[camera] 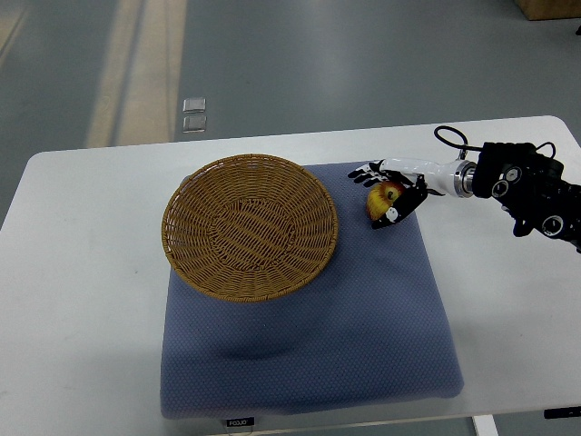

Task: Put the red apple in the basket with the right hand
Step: 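Close the right hand fingers around the red apple, then lift the apple and carry it over the wicker basket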

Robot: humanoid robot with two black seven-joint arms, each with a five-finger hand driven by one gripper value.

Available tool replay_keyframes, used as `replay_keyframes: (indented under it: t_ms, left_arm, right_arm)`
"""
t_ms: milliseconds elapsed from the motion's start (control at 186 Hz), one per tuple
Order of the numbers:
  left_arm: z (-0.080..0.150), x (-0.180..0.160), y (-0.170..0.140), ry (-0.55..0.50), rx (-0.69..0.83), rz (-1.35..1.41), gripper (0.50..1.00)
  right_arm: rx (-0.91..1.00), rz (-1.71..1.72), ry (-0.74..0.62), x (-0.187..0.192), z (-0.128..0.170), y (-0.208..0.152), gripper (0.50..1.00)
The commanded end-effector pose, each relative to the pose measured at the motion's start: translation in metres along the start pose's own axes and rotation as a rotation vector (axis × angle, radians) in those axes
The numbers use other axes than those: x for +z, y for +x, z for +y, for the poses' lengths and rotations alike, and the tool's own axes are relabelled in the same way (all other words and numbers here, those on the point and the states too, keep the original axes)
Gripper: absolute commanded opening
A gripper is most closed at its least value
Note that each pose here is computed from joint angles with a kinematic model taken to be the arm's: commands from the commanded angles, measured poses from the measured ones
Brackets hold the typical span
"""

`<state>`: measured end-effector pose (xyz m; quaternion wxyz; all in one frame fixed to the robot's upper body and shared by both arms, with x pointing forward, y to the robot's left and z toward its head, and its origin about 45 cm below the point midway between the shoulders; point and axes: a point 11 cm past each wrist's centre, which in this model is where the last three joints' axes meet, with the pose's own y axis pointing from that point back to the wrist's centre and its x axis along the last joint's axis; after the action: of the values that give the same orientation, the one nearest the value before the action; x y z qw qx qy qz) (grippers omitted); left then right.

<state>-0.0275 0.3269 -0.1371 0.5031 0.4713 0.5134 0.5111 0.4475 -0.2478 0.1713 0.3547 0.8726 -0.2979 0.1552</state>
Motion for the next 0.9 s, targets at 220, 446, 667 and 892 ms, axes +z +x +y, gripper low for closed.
replay_keyframes:
  t_ms: [220, 446, 667, 892]
  left_arm:
    - [0.0, 0.001, 0.0, -0.001, -0.001, 0.0, 1.0]
    - [0.0, 0.0, 0.0, 0.0, 0.001, 0.0, 1.0]
    - [0.0, 0.0, 0.0, 0.0, 0.001, 0.0, 1.0]
    - [0.0, 0.0, 0.0, 0.0, -0.001, 0.0, 1.0]
  right_arm:
    - [0.022, 0.018, -0.02, 0.01, 0.001, 0.0, 0.879]
    - [0.038, 0.022, -0.013, 0.011, 0.002, 0.003, 0.77]
    - [0.046, 0.026, 0.003, 0.008, 0.003, 0.005, 0.652]
    - [0.085, 0.054, 0.056, -0.023, 0.004, 0.033, 0.631]
